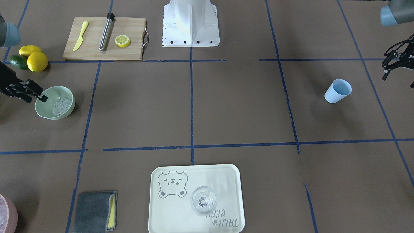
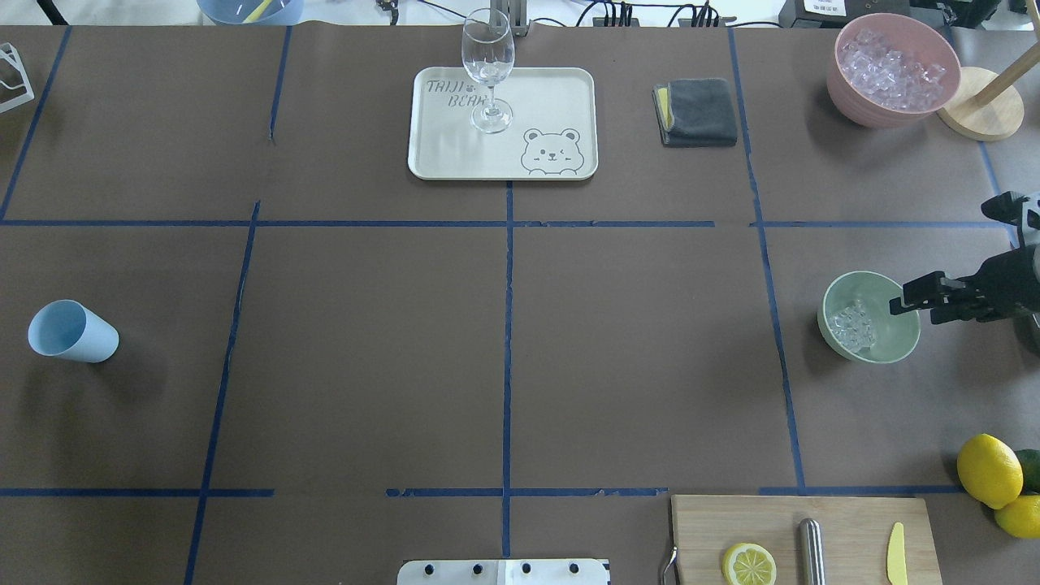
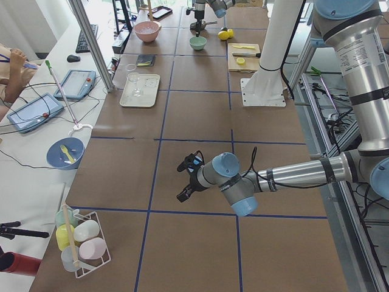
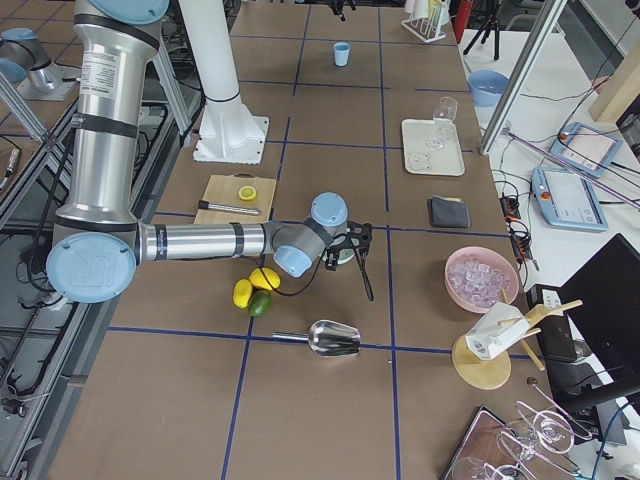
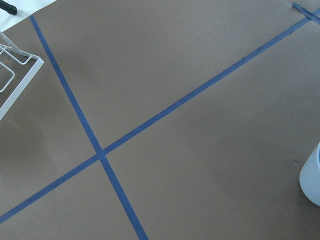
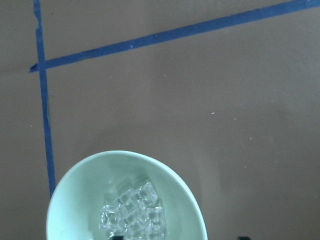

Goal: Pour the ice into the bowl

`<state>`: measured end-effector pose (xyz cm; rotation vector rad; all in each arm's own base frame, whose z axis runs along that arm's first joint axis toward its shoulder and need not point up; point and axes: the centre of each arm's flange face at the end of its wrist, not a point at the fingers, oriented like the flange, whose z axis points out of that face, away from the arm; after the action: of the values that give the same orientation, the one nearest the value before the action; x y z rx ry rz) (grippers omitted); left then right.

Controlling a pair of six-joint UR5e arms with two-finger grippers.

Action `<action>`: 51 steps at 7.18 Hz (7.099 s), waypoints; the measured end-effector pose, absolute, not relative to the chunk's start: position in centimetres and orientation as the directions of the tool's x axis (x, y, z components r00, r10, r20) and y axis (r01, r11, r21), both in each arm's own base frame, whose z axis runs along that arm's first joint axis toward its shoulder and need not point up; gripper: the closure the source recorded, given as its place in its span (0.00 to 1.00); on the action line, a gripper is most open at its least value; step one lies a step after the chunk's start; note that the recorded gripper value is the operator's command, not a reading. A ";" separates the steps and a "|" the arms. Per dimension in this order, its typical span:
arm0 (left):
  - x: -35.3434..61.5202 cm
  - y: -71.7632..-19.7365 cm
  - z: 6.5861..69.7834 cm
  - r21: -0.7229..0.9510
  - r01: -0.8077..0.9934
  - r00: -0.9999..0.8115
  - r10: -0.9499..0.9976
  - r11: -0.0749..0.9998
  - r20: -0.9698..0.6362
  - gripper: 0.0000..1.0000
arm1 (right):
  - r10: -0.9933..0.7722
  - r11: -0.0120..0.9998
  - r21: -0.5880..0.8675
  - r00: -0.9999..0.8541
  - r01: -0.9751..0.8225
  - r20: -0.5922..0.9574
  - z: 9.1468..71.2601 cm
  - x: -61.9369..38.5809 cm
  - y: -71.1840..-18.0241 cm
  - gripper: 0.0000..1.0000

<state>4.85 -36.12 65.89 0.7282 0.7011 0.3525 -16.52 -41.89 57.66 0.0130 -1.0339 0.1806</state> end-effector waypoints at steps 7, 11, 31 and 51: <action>-0.4 -35.8 66.4 0.480 -0.040 0.620 0.398 0.876 -0.676 0.00 | -0.085 0.994 0.112 0.639 -0.002 0.765 61.7 0.3 -43.8 0.00; -7.0 -42.7 63.5 0.273 -0.100 0.680 0.266 0.957 -0.684 0.00 | -0.136 0.990 0.129 0.654 0.059 0.744 60.0 3.7 -42.7 0.00; -6.2 -41.9 60.2 0.033 -0.026 0.738 0.042 0.999 -0.673 0.00 | -0.114 0.993 0.100 0.652 0.059 0.750 60.7 3.5 -42.0 0.00; -6.1 -39.3 62.5 0.059 -0.100 0.687 0.112 0.993 -0.718 0.00 | -0.154 0.988 0.113 0.680 0.105 0.716 61.1 2.1 -42.2 0.00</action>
<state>-6.08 -39.30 62.46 0.0159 0.8045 0.1189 2.11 -42.19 61.13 0.0644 -0.8097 -0.1456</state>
